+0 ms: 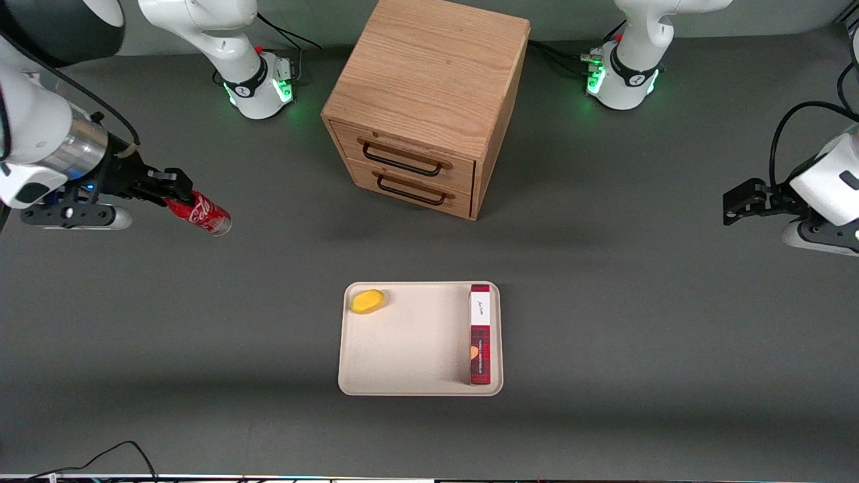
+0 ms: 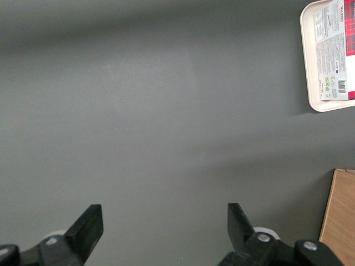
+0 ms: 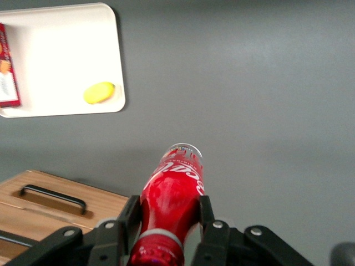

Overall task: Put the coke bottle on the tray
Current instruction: 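Lift the bottle off the table with the right gripper, then carry the bottle over the cream tray beside the yellow lemon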

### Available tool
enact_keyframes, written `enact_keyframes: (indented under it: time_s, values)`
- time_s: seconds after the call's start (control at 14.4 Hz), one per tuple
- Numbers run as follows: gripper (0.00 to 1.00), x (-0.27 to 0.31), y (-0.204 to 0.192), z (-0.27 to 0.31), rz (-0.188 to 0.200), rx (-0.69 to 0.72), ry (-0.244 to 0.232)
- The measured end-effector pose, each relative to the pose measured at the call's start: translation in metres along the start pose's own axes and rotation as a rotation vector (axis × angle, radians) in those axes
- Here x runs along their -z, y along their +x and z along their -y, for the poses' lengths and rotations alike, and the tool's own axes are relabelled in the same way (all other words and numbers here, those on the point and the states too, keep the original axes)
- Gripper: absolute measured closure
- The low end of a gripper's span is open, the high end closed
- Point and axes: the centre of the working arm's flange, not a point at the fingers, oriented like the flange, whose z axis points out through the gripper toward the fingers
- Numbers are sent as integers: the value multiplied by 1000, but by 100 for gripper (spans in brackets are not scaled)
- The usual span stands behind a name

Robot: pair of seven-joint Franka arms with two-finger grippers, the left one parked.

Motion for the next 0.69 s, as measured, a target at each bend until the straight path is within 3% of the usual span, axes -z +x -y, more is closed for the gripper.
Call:
enact_keyframes:
  time_s: [0.28, 0.42, 0.69]
  values:
    - [52, -38, 68, 82, 6, -153, 81]
    - [52, -76, 97, 110, -28, -228, 110]
    - [52, -177, 143, 152, -120, -381, 107]
